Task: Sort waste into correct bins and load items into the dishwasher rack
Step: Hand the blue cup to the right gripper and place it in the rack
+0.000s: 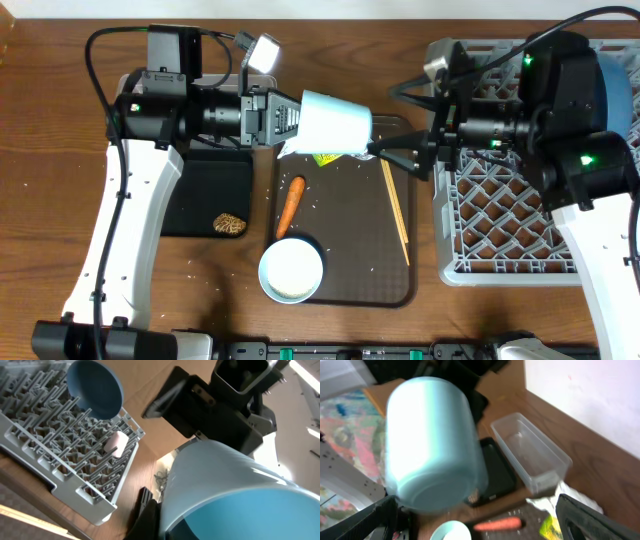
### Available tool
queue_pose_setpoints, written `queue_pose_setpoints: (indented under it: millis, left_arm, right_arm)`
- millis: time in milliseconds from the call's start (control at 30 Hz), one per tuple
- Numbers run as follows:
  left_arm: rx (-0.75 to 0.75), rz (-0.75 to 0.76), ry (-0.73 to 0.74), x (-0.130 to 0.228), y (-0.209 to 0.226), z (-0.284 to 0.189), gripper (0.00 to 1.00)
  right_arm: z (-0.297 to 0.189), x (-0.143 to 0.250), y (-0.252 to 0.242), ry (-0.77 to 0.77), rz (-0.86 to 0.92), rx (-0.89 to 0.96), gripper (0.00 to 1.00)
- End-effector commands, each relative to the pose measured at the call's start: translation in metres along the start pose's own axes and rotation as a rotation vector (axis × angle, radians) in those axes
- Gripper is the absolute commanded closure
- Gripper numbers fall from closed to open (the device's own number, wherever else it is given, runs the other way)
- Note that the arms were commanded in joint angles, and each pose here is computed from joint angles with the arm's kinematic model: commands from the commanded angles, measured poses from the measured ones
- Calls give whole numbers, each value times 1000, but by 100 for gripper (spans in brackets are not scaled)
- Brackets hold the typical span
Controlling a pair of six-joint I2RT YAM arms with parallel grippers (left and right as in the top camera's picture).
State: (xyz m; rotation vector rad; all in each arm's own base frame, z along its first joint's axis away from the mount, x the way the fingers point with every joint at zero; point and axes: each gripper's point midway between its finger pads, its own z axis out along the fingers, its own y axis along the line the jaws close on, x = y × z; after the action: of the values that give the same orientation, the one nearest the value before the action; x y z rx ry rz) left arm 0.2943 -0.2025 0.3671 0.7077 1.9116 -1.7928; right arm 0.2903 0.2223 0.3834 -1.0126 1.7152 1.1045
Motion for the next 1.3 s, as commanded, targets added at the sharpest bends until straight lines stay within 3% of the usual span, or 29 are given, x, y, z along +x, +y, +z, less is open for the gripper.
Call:
queue_pose_setpoints:
  millis: [0,133,333,467,533,567,633,767,900,1133,1267]
  left_arm:
    - [51,12,5,1,-12,1,94]
    - [51,12,5,1,-12,1,94]
    - [51,12,5,1,-12,1,94]
    - [51,12,5,1,-12,1,94]
    - [48,12,4,1,-11,1,93]
    - [44,12,4,1,-11,1,83]
    - [20,12,3,0,-7,1,42]
    - [-30,11,-2,0,2,0,9]
    - [-41,14,-13,-3,4,-4,1]
    - [-51,13,-25,-5,6,-9,2]
    - [-51,13,-25,-5,6,-9,2]
  right_arm:
    - [13,-1,16,0,-58,-75,6]
    - [28,1,28,12,-79,-129,9]
    - [39,2,40,19,-115,-172,21]
    - [39,2,41,18,-114,-178,43]
    - [38,2,41,20,-104,-176,43]
    - [38,3,39,23,-101,-165,43]
    - [34,6,31,40,-87,-104,44]
    - [9,13,6,78,-48,89,48]
    - [-42,26,-27,116,74,375,49]
    - [-165,93,-91,241,450,1024,49]
    - [-218,139,-98,342,666,1256,50]
